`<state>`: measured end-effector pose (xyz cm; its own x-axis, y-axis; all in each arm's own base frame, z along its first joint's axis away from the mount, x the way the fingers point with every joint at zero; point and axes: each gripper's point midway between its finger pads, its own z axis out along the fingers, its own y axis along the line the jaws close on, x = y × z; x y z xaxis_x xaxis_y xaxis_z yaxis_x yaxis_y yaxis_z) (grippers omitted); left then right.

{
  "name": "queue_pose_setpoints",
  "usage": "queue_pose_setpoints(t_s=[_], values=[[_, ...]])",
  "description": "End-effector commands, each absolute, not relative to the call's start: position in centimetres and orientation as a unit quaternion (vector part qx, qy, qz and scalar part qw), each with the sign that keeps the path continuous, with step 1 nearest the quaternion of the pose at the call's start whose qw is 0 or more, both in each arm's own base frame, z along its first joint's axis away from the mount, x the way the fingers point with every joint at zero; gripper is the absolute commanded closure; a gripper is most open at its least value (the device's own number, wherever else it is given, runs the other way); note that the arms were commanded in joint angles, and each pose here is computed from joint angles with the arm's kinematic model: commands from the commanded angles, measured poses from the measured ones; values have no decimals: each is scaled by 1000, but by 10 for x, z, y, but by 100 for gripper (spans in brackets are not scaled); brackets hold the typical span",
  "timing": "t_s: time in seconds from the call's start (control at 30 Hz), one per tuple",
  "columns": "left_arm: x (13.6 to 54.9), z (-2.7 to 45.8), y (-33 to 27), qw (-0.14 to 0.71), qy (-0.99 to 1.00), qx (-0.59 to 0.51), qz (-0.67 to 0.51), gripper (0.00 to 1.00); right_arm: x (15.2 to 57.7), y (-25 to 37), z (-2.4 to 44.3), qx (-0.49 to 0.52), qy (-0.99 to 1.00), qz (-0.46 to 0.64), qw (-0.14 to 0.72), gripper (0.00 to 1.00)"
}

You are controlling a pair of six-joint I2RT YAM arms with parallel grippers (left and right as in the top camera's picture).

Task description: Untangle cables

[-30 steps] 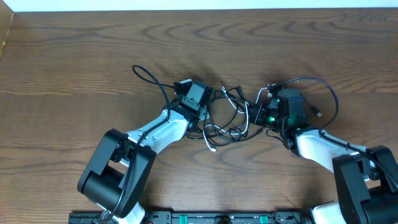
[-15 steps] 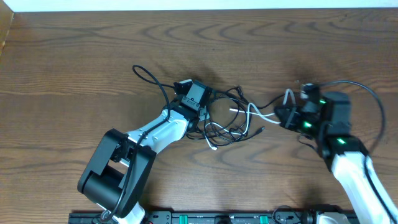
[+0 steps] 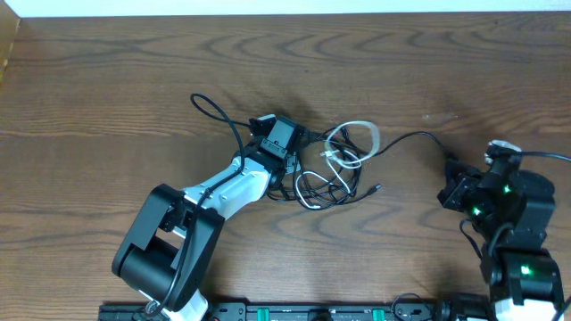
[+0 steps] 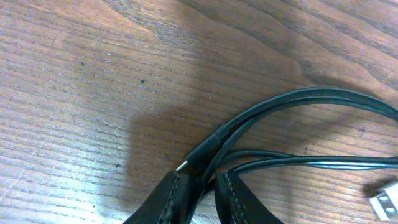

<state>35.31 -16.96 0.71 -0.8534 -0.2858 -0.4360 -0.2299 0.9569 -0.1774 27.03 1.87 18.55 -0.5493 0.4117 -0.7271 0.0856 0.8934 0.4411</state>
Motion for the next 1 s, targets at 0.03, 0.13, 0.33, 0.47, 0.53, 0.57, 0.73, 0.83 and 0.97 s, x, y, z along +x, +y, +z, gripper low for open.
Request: queue_pose_setpoints(t_s=[0.03, 0.13, 0.33, 0.47, 0.53, 0.57, 0.73, 0.83, 0.97], values=[[355, 3, -167, 233, 962, -132, -50, 73, 264, 46, 182, 88, 869, 240, 424, 72], [355, 3, -167, 233, 962, -132, -50, 71, 258, 72, 163, 37, 882, 282, 375, 61], [355, 3, -167, 233, 962, -132, -50, 66, 274, 105, 116, 156, 892, 356, 231, 59], [355, 3, -167, 233, 962, -132, -50, 66, 288, 139, 103, 166, 876, 417, 176, 63], [355, 3, -167, 233, 962, -132, -50, 65, 289, 150, 86, 212, 871, 424, 129, 65], [355, 3, -167, 233, 962, -132, -50, 65, 290, 153, 81, 222, 870, 424, 117, 66], [355, 3, -167, 233, 962, -132, -50, 64, 293, 170, 63, 262, 859, 433, 73, 65], [355, 3, -167, 233, 962, -132, -50, 64, 295, 181, 62, 254, 858, 440, 74, 62], [355, 3, -167, 233, 962, -132, -50, 64, 297, 189, 58, 277, 856, 432, 71, 58]])
